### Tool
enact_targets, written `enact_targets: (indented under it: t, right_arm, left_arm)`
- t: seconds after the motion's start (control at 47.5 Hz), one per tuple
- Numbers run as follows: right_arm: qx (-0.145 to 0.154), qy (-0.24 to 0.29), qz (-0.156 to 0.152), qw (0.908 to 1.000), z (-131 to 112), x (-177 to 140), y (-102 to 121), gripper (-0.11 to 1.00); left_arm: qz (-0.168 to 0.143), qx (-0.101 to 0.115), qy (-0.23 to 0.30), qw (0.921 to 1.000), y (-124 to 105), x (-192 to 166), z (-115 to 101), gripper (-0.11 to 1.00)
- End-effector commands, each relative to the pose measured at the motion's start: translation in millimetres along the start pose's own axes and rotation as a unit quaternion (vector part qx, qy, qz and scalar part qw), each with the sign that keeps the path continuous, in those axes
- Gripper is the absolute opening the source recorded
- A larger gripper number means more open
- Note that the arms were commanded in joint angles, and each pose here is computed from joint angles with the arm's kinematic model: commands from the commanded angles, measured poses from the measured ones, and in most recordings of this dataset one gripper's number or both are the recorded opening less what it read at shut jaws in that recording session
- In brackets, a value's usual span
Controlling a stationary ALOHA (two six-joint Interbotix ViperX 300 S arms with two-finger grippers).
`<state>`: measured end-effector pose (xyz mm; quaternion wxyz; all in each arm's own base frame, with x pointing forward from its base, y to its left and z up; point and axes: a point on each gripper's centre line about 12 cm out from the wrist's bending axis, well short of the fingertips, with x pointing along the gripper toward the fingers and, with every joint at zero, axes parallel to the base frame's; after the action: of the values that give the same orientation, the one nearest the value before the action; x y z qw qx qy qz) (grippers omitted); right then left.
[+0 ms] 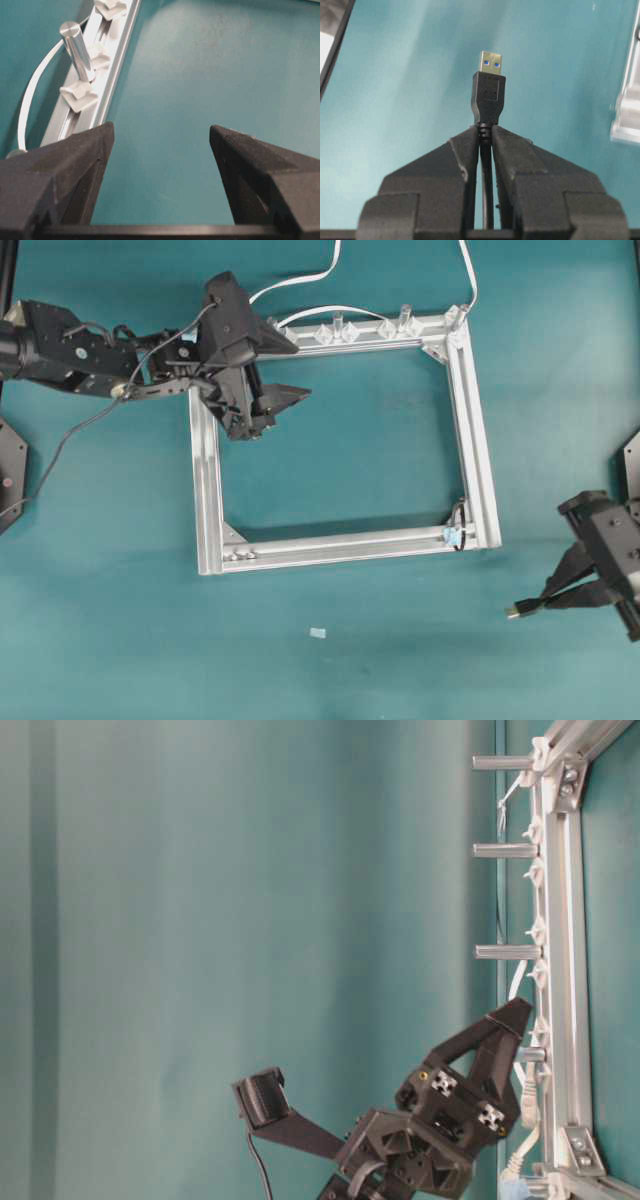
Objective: Insert the wire through the string loop located on the right side.
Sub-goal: 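Lift the cable and swing the right gripper outward to the right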
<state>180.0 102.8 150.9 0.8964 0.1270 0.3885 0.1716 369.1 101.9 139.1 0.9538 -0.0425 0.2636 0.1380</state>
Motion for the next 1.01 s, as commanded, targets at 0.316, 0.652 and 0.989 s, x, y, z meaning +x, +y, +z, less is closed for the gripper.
enact_targets:
  t: [0.316,0.652,0.989]
  right_arm:
    - [-0.008,-0.006,-0.017,0.9998,0,-9,-14,0.12]
    - [-0.013,-0.007,-0.028,0.9995,3,-11,-19,0.12]
    - [-0.005,-0.027,-0.084,0.9961,14,-17,-47,0.12]
  left_arm:
    - [-0.002,0.001,-0.014,0.9999,-1,0,19,0.80]
    - [-0.001,0.001,-0.014,0.9999,0,0,19,0.80]
    - [-0.001,0.001,-0.015,0.9999,0,0,19,0.80]
